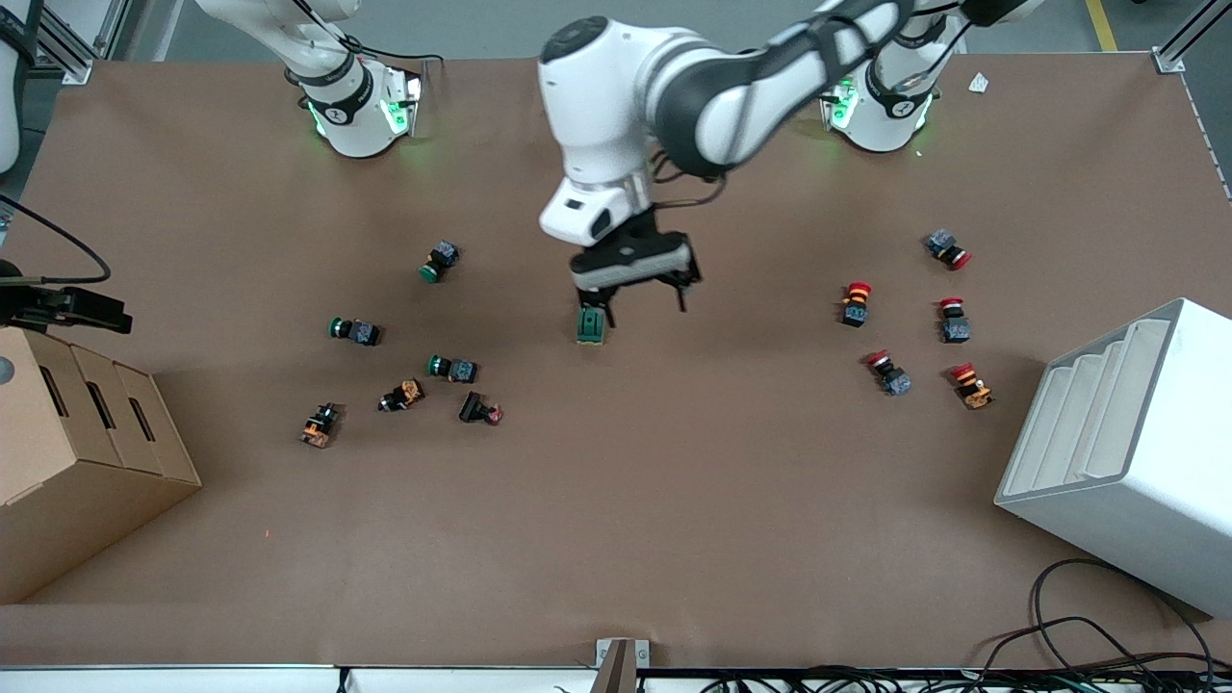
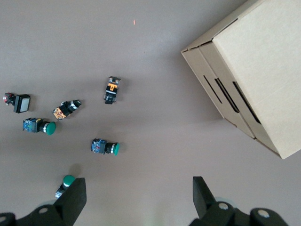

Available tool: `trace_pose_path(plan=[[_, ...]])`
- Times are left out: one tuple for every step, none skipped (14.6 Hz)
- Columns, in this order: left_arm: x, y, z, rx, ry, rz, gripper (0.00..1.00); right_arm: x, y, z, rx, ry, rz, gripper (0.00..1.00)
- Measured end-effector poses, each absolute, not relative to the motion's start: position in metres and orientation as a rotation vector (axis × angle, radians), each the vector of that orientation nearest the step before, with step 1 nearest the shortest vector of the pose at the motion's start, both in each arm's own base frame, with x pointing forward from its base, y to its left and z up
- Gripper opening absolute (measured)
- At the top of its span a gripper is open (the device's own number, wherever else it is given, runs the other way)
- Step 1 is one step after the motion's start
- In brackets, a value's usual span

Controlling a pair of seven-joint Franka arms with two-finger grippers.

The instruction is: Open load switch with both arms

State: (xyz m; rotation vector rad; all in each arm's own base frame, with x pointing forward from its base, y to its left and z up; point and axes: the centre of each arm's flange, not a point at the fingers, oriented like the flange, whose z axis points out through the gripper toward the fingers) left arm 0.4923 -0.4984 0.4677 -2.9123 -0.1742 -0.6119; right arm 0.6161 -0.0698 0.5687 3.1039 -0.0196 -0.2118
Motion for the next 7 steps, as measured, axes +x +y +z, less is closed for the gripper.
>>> trace_pose_path(plan=[[0.506, -0.479, 0.481, -2.92, -0.163, -0.588, 1.0, 0.616, -0.069, 0.569, 3.106, -0.018, -0.216, 1.0], [0.519, -0.46, 0.493, -2.923, -0.15, -0.573, 1.0, 0.616, -0.067, 0.569, 3.107, -0.013, -0.219, 1.0], [0.528, -0.444, 0.505, -2.934, -0.127, -0.548, 1.0, 0.616, -0.066, 0.569, 3.109, -0.009, -0.221, 1.0], [0.534, -0.429, 0.516, -2.954, -0.095, -0.506, 1.0, 0.616, -0.065, 0.569, 3.109, -0.006, -0.222, 1.0], [0.542, -0.41, 0.528, -2.973, -0.073, -0.458, 1.0, 0.616, -0.064, 0.569, 3.111, -0.004, -0.221, 1.0], [0.552, -0.386, 0.541, -2.998, -0.07, -0.412, 1.0, 0.616, -0.062, 0.569, 3.114, -0.001, -0.22, 1.0], [0.562, -0.358, 0.558, -3.026, -0.059, -0.38, 1.0, 0.616, -0.06, 0.569, 3.118, 0.006, -0.218, 1.0]])
